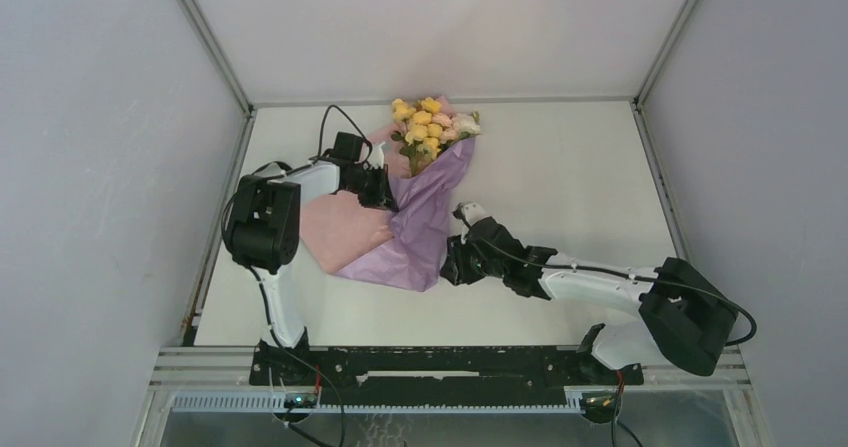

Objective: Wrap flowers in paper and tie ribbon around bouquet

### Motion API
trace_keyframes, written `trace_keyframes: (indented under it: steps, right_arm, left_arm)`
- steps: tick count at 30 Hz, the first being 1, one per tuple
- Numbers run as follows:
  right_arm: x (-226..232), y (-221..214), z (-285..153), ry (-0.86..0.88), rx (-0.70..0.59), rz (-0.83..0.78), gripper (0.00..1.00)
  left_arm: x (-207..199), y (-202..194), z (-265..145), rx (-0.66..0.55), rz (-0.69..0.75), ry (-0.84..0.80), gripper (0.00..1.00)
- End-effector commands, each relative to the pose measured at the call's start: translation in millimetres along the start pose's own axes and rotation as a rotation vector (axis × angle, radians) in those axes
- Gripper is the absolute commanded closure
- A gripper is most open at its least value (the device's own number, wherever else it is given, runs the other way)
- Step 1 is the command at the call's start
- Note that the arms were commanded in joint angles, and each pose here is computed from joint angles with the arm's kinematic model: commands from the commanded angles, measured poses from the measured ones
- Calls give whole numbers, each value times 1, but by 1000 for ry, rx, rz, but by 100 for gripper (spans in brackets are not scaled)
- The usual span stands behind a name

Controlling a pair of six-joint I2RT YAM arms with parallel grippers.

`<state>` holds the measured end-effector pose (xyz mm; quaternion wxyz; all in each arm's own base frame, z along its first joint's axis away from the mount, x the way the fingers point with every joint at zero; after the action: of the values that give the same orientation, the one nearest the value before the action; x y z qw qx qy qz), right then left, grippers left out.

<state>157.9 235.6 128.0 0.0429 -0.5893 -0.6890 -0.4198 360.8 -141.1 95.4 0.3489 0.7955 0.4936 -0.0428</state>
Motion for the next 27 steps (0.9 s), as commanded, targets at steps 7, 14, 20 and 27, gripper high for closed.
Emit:
trace_keyframes:
  steps: [7, 14, 20, 27]
  right_arm:
    - [17, 19, 10, 72, -181, 64, 73]
    - [39, 24, 43, 141, -119, -69, 81]
    - [33, 5, 77, 81, 7, -120, 84]
    - [2, -32, 80, -85, 149, -119, 85]
  left_arm:
    - [-3, 22, -13, -77, 17, -15, 100]
    - [-3, 33, -24, -121, 72, 23, 100]
    - [-5, 38, -30, -142, 98, 24, 100]
    - [16, 54, -49, -188, 104, 132, 100]
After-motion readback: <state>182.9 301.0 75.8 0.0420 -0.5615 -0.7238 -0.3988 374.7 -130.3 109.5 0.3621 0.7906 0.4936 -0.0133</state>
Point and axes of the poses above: each gripper's point midway between its finger pads, its own z axis out along the fingers, its own x axis along the line the jaws close on, y = z × x, the point moved 9 cm from there along -z, back along the fingers, and after that the axes turned 14 degrees about z, right-handed, at the moved point
